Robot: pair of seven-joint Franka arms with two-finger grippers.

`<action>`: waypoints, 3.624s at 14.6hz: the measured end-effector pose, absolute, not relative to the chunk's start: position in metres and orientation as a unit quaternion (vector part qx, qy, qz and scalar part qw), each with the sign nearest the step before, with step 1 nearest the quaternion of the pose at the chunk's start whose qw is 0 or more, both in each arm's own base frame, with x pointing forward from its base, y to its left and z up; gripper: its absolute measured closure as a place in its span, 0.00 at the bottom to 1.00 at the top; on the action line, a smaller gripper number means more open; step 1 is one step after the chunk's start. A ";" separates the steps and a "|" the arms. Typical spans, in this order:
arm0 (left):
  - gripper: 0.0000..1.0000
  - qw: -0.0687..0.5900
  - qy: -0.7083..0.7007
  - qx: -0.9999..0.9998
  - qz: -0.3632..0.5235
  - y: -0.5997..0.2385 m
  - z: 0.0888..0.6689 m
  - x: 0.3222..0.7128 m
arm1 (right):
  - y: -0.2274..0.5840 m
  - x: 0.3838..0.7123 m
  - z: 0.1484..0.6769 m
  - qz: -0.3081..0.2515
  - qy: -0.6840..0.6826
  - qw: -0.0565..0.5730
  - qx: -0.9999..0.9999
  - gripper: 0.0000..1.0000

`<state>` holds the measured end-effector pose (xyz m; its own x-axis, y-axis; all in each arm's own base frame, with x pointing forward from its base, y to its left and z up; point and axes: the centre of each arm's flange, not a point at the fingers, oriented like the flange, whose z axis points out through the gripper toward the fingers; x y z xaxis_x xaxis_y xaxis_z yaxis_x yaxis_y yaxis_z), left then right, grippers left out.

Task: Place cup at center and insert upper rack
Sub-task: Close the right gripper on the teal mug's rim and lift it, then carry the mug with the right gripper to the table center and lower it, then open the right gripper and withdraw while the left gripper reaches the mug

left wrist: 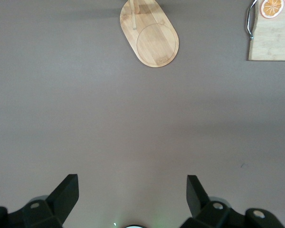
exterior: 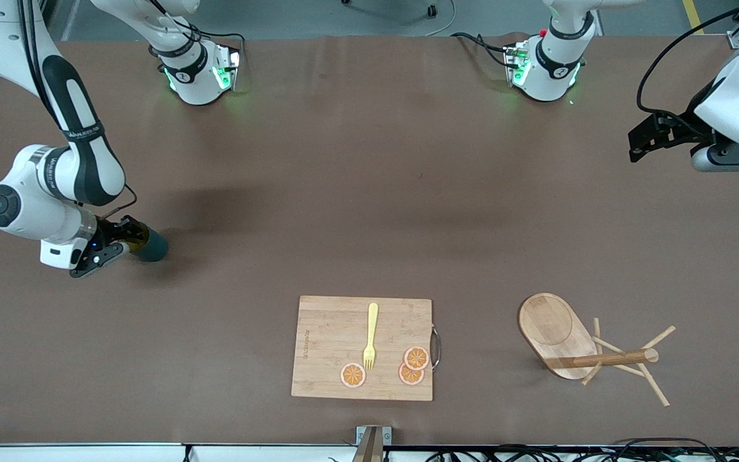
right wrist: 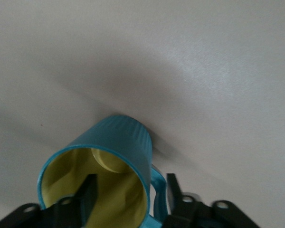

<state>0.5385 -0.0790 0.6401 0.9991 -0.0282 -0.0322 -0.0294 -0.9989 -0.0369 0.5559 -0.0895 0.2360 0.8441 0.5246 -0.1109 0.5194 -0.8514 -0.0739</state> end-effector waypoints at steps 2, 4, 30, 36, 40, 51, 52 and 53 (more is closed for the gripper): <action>0.00 0.019 0.013 -1.000 0.015 -0.080 0.641 0.538 | -0.088 0.555 0.235 0.060 -0.263 0.029 -0.962 0.62; 0.00 0.019 0.014 -1.000 0.015 -0.081 0.641 0.538 | -0.087 0.555 0.235 0.058 -0.255 0.037 -0.964 0.84; 0.00 0.017 0.018 -0.999 0.021 -0.086 0.632 0.543 | 0.503 0.432 0.256 0.023 0.141 0.017 -0.990 0.96; 0.00 0.017 0.022 -0.999 0.024 -0.091 0.627 0.546 | 0.511 0.441 0.237 0.020 0.139 0.013 -0.990 0.44; 0.00 0.016 0.041 -0.999 0.026 -0.113 0.624 0.544 | 0.510 0.459 0.290 0.029 0.117 0.004 -0.993 0.05; 0.00 0.029 -0.040 -0.998 0.045 -0.307 0.528 0.492 | 0.245 0.580 0.482 0.099 -0.041 0.007 -0.994 0.00; 0.00 0.034 -0.052 -0.997 0.040 -0.327 0.517 0.483 | 0.207 0.591 0.489 0.098 -0.058 0.012 -0.993 0.00; 0.00 0.037 -0.068 -0.996 0.033 -0.347 0.508 0.475 | 0.171 0.599 0.494 0.098 -0.069 0.014 -0.993 0.00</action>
